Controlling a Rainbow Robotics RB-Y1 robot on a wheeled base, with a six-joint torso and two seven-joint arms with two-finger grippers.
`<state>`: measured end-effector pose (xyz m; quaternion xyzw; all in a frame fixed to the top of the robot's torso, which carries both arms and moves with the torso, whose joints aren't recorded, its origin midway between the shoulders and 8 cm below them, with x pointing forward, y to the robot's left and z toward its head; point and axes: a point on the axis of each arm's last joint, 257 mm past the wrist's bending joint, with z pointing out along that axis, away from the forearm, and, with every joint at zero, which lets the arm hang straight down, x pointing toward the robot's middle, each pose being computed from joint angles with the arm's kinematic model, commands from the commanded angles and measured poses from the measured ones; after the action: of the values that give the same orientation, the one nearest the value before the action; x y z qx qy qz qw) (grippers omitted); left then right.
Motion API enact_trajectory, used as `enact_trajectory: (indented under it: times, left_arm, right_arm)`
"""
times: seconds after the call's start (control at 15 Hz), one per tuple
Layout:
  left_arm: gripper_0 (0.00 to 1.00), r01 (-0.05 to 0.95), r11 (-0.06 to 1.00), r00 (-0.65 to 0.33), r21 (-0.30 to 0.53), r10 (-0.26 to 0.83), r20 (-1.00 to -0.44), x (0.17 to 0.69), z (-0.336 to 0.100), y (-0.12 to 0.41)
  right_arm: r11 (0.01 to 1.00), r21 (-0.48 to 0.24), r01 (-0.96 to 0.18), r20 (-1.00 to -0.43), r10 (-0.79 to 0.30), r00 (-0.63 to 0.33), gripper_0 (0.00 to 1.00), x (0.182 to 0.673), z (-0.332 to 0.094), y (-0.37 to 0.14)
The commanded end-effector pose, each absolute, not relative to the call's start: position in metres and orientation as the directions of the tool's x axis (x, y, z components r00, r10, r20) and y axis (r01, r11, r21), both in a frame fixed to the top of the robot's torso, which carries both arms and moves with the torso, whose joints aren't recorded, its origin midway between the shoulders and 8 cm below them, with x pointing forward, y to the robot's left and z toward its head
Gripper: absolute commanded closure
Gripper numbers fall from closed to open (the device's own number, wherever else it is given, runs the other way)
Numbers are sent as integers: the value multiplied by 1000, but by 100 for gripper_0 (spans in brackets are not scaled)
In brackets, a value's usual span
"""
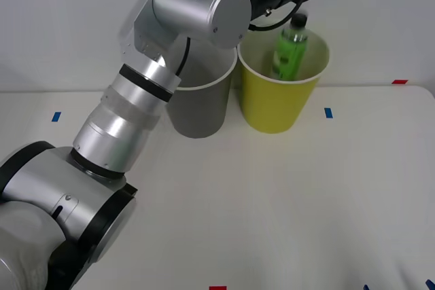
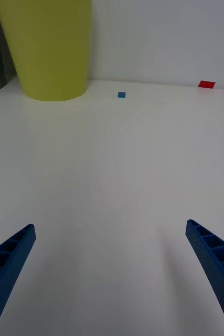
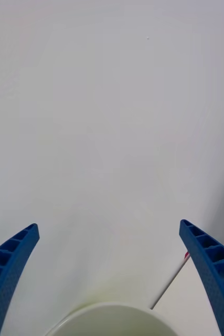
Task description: Put cans in the gray bin and PET bottles in the light green bin.
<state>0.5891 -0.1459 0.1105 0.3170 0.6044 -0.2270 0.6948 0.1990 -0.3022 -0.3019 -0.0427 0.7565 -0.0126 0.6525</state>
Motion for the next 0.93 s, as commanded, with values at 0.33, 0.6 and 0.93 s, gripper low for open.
enact_trajectory:
  times: [0.33,0.6,0.93]
  left_arm:
    - [0,661,713,198,236,138,-971,588,117,-79]
    - [0,611,748,212,259,160,-964,578,122,-13]
    - [0,543,806,175,236,166,-970,544,109,76]
  right_arm:
    - [996,-75,-48,-986,-81,-145,0,199,-302,-302]
    - [996,-75,-48,-986,-81,-145,0,199,-302,-302]
    - [996,-75,-48,-986,-81,-145,0,199,-302,-302]
